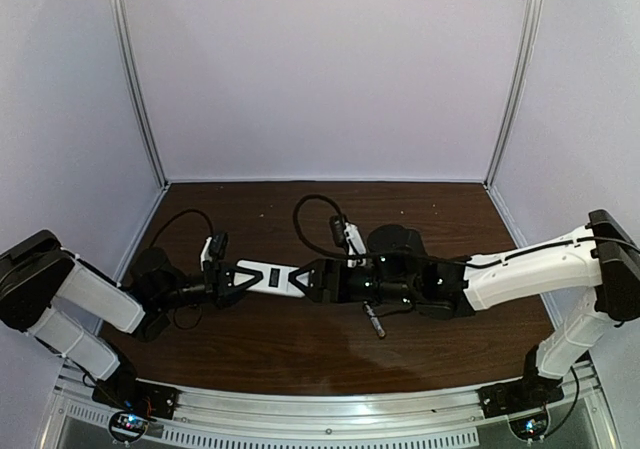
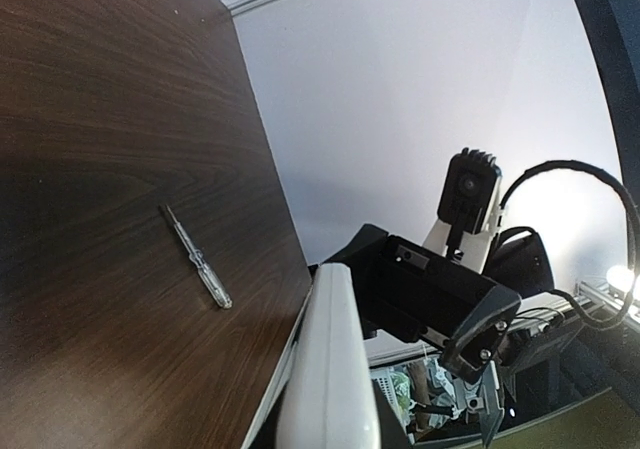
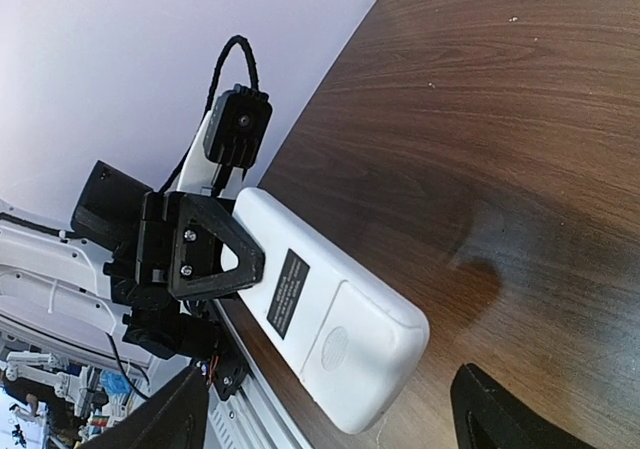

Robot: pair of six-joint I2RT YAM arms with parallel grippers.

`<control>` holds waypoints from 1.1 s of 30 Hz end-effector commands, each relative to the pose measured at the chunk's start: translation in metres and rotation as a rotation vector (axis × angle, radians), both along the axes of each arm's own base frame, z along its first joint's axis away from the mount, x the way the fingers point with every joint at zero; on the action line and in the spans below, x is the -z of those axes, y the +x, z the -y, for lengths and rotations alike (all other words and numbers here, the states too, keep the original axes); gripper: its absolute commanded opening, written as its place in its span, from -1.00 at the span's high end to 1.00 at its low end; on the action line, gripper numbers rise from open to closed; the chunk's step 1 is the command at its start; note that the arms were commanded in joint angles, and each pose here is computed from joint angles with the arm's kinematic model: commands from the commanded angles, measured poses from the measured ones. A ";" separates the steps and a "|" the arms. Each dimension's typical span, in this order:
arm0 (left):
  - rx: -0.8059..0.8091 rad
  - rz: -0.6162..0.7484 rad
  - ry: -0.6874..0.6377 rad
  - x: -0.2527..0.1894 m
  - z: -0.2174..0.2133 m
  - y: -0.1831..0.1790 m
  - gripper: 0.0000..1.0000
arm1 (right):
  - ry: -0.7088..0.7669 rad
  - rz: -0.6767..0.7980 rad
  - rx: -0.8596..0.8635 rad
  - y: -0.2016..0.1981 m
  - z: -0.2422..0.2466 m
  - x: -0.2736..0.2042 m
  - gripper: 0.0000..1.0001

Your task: Unload the batteries from the remote control

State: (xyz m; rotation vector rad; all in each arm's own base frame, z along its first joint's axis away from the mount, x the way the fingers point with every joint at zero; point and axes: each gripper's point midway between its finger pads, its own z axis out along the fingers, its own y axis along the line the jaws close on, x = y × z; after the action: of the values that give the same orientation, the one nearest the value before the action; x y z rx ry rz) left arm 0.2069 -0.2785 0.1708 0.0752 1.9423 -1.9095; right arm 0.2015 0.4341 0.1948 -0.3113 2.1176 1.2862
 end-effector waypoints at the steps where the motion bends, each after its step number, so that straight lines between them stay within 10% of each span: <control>1: -0.037 0.035 -0.074 -0.016 -0.014 0.002 1.00 | -0.041 -0.038 0.040 0.009 -0.004 0.008 -0.67; 33: -0.095 0.064 -0.039 -0.012 -0.027 0.004 1.00 | -0.145 -0.096 0.040 0.025 -0.041 0.034 -0.45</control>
State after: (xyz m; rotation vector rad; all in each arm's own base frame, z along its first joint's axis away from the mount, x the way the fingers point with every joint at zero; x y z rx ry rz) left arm 0.2151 -0.2525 0.1729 -0.0271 1.8985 -1.8429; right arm 0.2229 0.4727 0.1651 -0.2672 2.2760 1.1779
